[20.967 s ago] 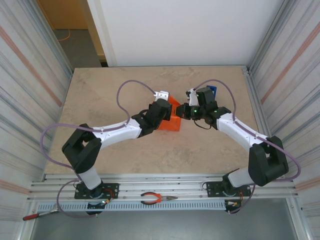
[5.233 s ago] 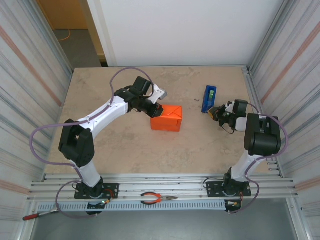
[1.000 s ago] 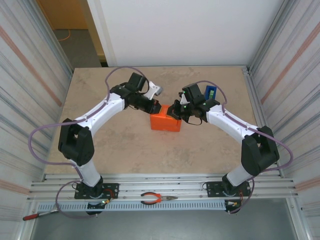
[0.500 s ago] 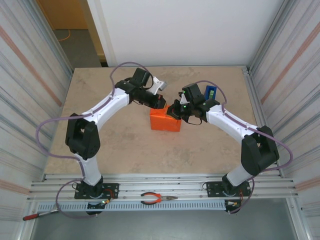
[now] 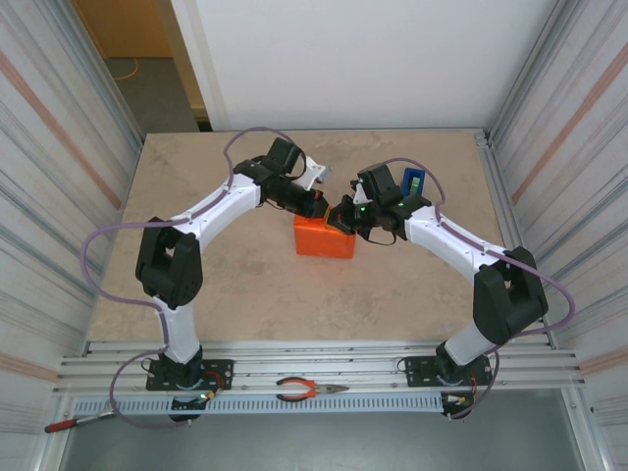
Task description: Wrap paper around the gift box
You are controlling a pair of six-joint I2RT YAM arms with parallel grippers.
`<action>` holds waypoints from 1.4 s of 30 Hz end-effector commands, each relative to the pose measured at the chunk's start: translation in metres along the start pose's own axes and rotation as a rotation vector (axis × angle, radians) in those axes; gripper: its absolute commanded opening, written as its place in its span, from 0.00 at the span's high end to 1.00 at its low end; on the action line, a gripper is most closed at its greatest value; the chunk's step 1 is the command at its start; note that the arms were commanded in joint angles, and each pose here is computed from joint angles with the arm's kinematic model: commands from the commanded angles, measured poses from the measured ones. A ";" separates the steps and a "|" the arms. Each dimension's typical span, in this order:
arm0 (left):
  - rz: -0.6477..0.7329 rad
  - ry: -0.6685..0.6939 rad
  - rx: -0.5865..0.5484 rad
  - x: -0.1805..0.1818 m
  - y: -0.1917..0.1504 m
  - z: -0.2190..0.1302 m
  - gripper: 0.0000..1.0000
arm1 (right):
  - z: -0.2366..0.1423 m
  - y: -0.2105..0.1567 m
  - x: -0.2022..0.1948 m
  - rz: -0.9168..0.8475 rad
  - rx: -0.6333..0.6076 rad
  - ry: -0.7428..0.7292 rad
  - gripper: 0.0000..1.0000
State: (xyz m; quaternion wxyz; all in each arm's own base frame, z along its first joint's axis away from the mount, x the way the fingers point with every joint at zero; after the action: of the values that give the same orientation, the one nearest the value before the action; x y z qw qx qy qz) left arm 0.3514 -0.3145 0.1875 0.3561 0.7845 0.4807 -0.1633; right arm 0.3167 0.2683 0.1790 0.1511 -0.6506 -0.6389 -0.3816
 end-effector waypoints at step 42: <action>0.019 0.102 0.033 0.014 -0.044 -0.023 1.00 | 0.016 -0.026 -0.030 0.039 0.109 -0.130 0.92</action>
State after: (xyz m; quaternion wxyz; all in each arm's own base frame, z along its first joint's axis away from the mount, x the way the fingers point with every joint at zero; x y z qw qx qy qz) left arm 0.3268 -0.2881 0.1871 0.3428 0.7964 0.4807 -0.1311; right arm 0.3168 0.2694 0.1802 0.1517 -0.6498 -0.6391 -0.3824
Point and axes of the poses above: each hand's point on the last joint's axis, 136 mm out from that joint toward the fingers, its own z axis out along the fingers, its own x axis along the line the jaws close on, y = z × x, the point moved 2 cm from there along -z, back along the fingers, and after that the axes turned 11 degrees about -z, right-handed, at the moved point
